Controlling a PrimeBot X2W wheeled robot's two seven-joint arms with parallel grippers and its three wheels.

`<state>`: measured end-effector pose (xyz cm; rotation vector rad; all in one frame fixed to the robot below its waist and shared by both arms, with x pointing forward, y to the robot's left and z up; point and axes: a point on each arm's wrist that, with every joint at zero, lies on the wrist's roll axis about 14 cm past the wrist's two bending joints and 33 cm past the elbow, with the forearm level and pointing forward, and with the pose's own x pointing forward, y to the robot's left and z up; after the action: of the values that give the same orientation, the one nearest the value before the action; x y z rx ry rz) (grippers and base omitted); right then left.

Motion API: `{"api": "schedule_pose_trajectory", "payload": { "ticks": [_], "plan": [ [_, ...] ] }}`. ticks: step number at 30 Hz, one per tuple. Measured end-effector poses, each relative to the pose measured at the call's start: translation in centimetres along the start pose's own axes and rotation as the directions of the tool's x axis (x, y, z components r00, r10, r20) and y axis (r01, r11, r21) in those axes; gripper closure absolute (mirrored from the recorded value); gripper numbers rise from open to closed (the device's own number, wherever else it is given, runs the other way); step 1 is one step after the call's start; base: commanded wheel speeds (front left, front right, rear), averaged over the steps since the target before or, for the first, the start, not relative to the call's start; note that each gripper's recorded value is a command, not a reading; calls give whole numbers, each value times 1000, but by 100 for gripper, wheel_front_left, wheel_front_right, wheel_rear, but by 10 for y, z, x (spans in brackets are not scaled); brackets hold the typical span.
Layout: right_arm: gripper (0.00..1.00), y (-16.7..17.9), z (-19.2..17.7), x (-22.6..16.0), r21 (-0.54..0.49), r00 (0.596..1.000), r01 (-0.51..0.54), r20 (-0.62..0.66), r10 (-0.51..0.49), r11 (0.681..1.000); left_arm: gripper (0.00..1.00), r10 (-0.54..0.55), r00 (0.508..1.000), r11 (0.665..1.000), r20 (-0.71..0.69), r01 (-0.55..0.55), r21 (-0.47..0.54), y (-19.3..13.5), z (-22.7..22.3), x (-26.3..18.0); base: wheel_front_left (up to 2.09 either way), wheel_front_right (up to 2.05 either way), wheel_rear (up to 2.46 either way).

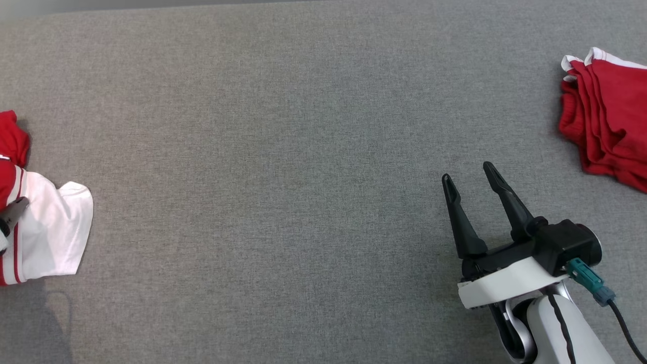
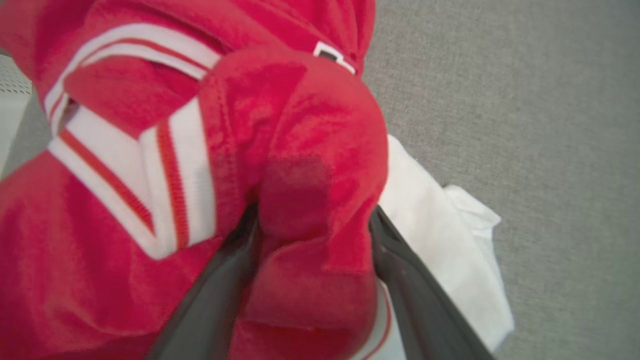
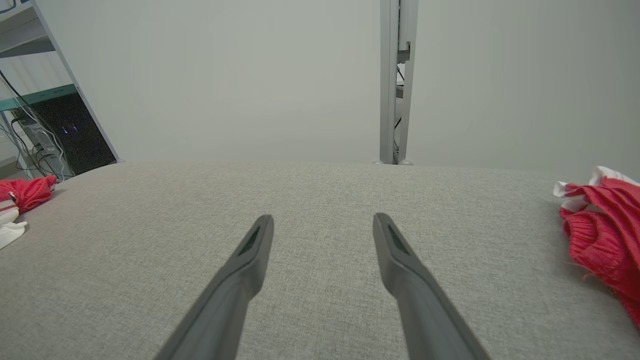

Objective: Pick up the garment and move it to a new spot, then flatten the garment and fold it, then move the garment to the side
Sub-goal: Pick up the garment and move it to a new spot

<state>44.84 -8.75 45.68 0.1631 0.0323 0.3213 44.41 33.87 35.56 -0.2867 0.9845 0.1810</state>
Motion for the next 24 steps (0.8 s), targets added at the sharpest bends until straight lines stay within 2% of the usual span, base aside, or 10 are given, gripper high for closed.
{"api": "schedule_pose_trajectory", "payload": {
  "ticks": [1,2,3,4,5,11,15,19,24],
  "plan": [
    [0,-1,-1,0,1,1000,2,-1,-2,1000,5,1,1000,1000,-5,-1,0,0,-1,1,0,0,0],
    [0,-1,-1,1,2,1000,3,-2,-3,1000,23,0,1000,1000,-7,0,0,0,-2,2,0,0,0],
    [0,-1,-2,1,3,1000,3,-4,-3,1000,52,0,1000,1000,-9,0,2,0,-2,3,0,0,0],
    [0,-1,-3,2,4,1000,1,-5,-1,1000,72,-1,1000,1000,-5,1,6,0,-2,3,0,0,0],
    [0,0,-4,2,5,1000,0,-6,0,1000,98,-2,1000,1000,4,2,10,-1,0,3,0,0,0],
    [0,5,7,2,19,1000,-11,19,11,1000,100,1,997,998,83,-5,57,2,17,-11,0,0,0],
    [0,8,19,-3,25,999,-13,45,12,1000,100,-13,988,992,156,-6,124,-1,33,-28,0,0,0],
    [0,12,31,-11,34,997,-12,71,10,999,100,-74,967,979,244,23,204,-22,59,-51,0,0,0],
    [0,17,47,-24,41,994,-14,108,9,999,100,-173,924,940,341,52,338,-57,87,-85,0,0,0]
  ]
}}
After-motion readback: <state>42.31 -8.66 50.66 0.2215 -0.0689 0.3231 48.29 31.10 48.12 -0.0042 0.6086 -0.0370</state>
